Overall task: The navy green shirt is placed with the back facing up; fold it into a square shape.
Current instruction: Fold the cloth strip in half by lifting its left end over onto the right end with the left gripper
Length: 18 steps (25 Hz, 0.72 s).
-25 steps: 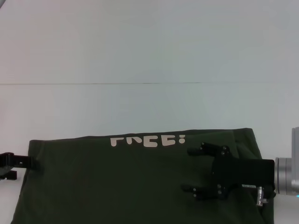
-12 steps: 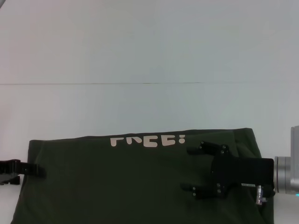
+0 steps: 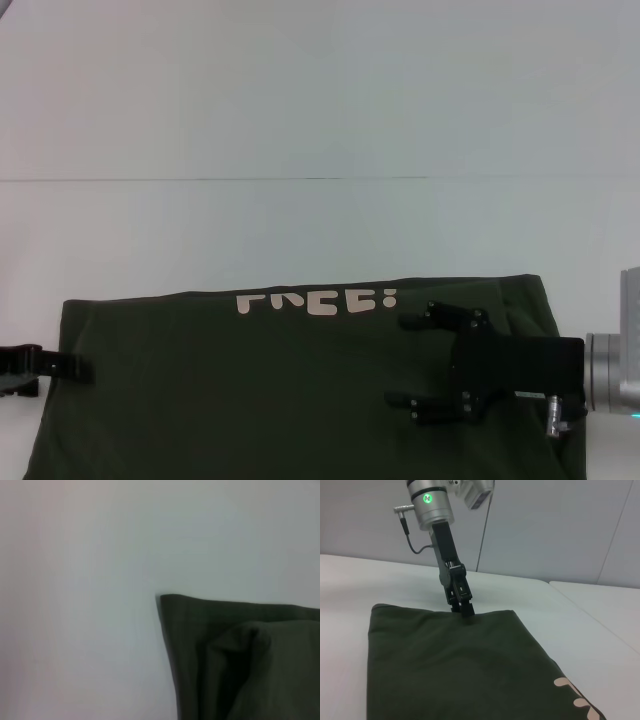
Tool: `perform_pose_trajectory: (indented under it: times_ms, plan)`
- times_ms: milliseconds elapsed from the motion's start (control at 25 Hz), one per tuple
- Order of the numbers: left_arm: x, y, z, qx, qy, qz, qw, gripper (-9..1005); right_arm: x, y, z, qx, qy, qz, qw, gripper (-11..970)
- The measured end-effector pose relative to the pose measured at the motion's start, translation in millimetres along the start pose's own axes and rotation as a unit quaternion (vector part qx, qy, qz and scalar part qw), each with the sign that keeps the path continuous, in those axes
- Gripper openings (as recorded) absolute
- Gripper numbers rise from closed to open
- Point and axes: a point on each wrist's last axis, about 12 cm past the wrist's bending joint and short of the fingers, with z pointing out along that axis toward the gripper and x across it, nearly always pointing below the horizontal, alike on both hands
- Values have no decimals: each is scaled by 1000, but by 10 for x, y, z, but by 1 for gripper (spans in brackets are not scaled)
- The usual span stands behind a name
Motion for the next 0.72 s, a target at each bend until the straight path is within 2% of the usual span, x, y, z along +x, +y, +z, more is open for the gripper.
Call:
perform_pose_trajectory:
  times_ms: [720]
  plan:
    - [-1,-73,68,2,14,18,1000,893,0,-11,18,2,5,-2,1000,919]
